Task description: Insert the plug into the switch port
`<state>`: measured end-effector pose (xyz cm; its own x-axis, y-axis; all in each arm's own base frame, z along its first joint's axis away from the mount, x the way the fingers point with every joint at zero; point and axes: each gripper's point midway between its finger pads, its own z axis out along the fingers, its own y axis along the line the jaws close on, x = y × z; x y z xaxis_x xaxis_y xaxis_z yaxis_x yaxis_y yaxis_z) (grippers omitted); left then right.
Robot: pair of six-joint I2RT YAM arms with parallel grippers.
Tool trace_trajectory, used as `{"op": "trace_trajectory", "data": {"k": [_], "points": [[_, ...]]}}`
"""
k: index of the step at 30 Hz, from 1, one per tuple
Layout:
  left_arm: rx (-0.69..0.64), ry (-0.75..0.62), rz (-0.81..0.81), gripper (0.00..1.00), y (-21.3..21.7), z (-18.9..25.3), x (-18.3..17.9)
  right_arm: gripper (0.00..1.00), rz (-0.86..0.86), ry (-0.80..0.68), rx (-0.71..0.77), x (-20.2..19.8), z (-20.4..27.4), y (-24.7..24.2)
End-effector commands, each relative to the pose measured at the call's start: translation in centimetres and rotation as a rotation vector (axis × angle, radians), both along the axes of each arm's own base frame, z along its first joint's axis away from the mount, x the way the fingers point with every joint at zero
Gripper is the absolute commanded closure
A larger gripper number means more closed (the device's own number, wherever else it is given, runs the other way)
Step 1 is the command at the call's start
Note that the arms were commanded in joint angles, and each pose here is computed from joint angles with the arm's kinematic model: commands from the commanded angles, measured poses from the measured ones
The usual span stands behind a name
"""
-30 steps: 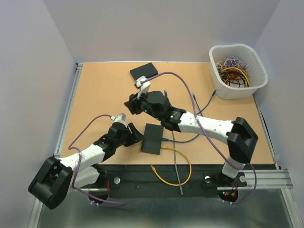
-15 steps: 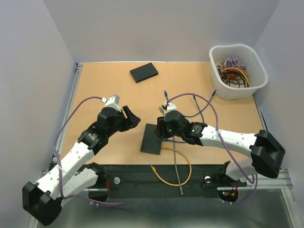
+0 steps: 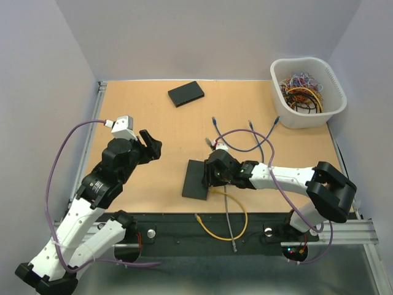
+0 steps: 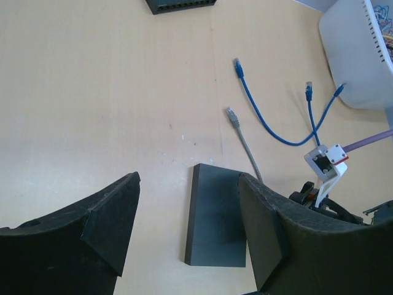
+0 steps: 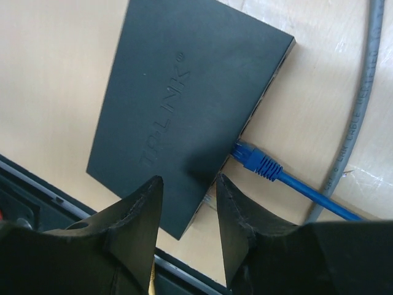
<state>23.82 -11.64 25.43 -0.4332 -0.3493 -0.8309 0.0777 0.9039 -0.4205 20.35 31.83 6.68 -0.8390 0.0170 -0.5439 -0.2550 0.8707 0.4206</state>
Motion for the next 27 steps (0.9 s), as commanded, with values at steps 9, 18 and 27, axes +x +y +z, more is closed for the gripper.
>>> {"op": "trace_trajectory", "data": {"k": [9,18,27], "points": [[0.081,-0.052,0.043,0.24,1.5,-0.5,1.6,0.55,-0.019,0.055,0.022,0.0,-0.9,1.5],[0.071,-0.071,0.043,0.24,2.2,-0.4,2.5,0.56,0.023,0.105,0.042,0.1,-1.8,4.4],[0.065,-0.074,0.034,0.24,2.4,-0.6,2.8,0.56,0.133,0.058,0.138,4.8,0.5,14.1]]}}
